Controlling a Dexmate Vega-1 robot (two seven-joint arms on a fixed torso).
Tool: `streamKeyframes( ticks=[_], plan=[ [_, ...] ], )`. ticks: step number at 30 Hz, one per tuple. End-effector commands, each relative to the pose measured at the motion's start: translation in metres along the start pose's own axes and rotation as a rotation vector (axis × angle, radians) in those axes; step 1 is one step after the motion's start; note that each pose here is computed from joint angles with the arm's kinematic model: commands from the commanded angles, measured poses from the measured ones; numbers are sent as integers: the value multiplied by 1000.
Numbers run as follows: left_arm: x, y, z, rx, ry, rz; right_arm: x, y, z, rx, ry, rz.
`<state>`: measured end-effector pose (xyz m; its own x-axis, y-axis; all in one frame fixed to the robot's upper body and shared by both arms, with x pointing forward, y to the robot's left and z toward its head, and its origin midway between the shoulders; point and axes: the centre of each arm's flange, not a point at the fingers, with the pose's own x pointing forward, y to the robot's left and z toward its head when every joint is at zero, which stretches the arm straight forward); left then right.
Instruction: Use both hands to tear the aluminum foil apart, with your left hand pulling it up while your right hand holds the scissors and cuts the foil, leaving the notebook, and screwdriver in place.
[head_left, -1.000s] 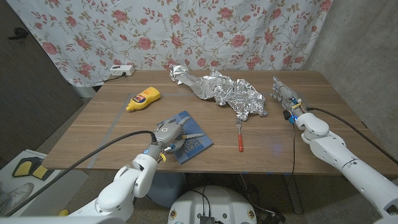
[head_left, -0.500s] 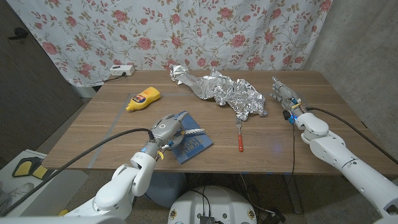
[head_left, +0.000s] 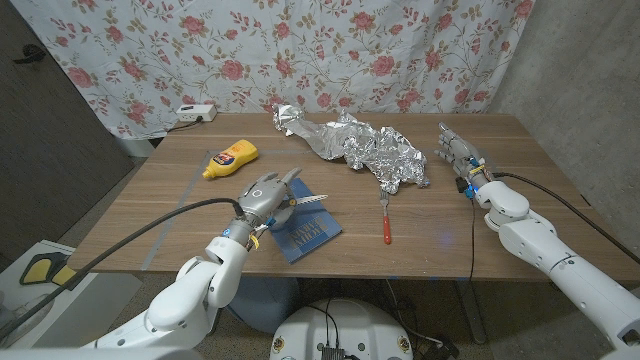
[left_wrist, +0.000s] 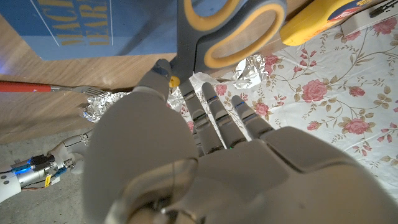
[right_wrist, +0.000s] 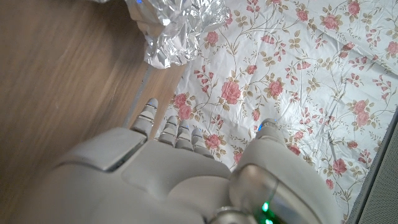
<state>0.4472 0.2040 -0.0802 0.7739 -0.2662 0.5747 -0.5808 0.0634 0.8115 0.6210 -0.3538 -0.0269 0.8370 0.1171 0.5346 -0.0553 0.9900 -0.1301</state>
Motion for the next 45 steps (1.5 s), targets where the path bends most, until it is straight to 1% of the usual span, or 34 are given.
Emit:
streamKeyframes(
  ticks=[1, 6, 11, 16, 23, 25, 33, 36, 45],
  plan=[
    [6, 14, -8, -53, 13, 75, -2, 0, 3, 2, -15, 4],
    [10, 14, -7, -94, 12, 102, -4, 0, 5, 0, -21, 1],
    [15, 17, -8, -151, 11, 132, -4, 1, 7, -1, -30, 2],
    [21, 17, -4, -204, -20, 174, -5, 1, 8, -2, -29, 0],
    [36, 19, -1, -314, -43, 225, -8, 1, 10, -5, -36, 4],
    [41, 18, -1, -350, -50, 228, -9, 1, 11, -8, -40, 2],
    [59, 17, -1, -415, -77, 247, -17, -2, 14, -10, -49, -8],
    [66, 18, 1, -439, -94, 257, -21, -4, 16, -12, -55, -12],
    [78, 22, 0, -525, -119, 275, -26, 0, 19, -17, -65, -5]
  ],
)
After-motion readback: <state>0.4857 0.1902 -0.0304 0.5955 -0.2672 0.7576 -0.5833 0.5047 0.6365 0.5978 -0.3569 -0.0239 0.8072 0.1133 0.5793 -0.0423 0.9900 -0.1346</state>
